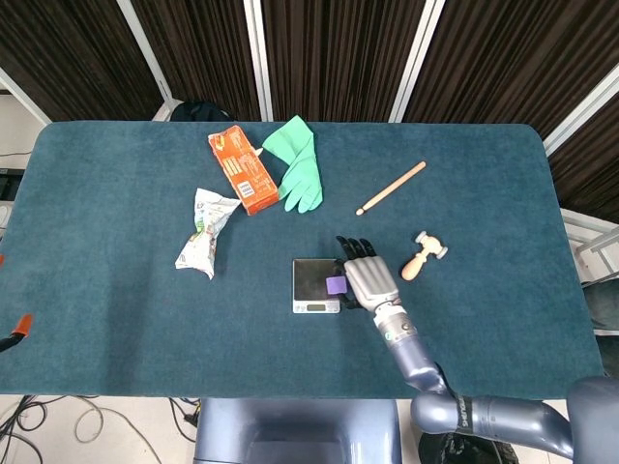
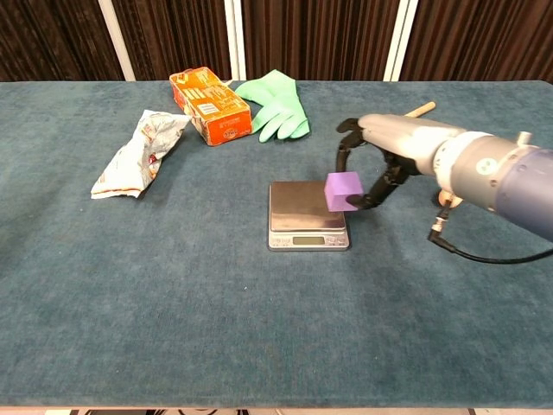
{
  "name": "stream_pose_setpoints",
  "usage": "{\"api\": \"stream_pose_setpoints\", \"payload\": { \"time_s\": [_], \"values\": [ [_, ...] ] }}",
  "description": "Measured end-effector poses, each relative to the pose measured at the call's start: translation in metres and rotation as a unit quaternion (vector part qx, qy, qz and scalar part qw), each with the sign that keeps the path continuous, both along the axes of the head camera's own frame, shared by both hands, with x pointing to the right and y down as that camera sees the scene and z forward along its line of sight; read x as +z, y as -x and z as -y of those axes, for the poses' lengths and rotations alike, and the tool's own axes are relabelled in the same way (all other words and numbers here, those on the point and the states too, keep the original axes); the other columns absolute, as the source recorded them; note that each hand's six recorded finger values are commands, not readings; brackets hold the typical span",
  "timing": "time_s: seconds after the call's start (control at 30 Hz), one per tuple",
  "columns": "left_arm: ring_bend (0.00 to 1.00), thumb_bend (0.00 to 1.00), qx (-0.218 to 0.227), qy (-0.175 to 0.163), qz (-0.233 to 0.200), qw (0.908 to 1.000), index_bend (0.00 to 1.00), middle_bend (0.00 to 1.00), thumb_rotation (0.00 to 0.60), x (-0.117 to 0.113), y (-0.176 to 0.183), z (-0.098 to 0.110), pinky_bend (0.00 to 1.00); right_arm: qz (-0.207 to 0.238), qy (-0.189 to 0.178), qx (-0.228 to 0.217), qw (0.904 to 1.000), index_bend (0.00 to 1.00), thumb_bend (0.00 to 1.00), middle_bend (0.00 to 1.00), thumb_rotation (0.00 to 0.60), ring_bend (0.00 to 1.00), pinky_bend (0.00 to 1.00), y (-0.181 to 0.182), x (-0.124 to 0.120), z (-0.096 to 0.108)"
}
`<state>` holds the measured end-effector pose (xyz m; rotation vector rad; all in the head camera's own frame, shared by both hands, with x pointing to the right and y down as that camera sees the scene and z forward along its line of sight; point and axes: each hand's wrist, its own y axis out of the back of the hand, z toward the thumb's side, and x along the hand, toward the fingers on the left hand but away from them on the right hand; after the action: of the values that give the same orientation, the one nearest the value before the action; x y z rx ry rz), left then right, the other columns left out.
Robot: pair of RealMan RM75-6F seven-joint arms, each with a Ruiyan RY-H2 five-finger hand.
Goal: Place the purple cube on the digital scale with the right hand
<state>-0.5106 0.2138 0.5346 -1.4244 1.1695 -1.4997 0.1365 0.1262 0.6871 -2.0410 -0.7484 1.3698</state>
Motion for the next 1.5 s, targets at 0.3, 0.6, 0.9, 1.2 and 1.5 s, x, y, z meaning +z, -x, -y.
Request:
{"api": "stream_pose_setpoints", "payload": {
  "time_s": [0.3, 0.6, 0.9, 1.2, 1.5],
  "values": [
    [0.0, 0.25, 0.0, 0.001, 0.0, 1.0, 0.02, 0.01, 0.6, 0.0, 0.0, 0.0, 0.0, -0.011, 0.016, -0.012, 0.9997, 0.52, 0.47, 0.0, 0.6, 0.03, 0.0, 0.029, 0.015, 0.006],
    [0.0, 0.25, -0.001, 0.003, 0.0, 1.0, 0.02, 0.0, 0.6, 0.0, 0.001, 0.001, 0.0, -0.027, 0.031, -0.035, 0.9985, 0.0, 0.39, 0.0, 0.6, 0.0, 0.0, 0.031, 0.016, 0.006],
    [0.0, 0.25, -0.001, 0.003, 0.0, 1.0, 0.02, 0.0, 0.6, -0.001, 0.001, 0.0, 0.0, -0.028, 0.007, -0.033, 0.999, 0.0, 0.38, 0.0, 0.6, 0.0, 0.0, 0.017, -0.024, 0.019],
    [0.0, 0.25, 0.0, -0.002, 0.0, 1.0, 0.02, 0.0, 0.6, -0.001, -0.002, 0.0, 0.0, -0.019, -0.101, -0.002, 0.9947, 0.0, 0.37, 0.0, 0.6, 0.0, 0.0, -0.059, -0.078, 0.021],
    [0.0, 0.25, 0.004, 0.002, -0.006, 1.0, 0.02, 0.0, 0.6, 0.004, -0.006, -0.001, 0.0, -0.059, -0.183, 0.064, 0.9793, 0.0, 0.37, 0.0, 0.6, 0.0, 0.0, -0.201, -0.109, -0.05]
  ]
}}
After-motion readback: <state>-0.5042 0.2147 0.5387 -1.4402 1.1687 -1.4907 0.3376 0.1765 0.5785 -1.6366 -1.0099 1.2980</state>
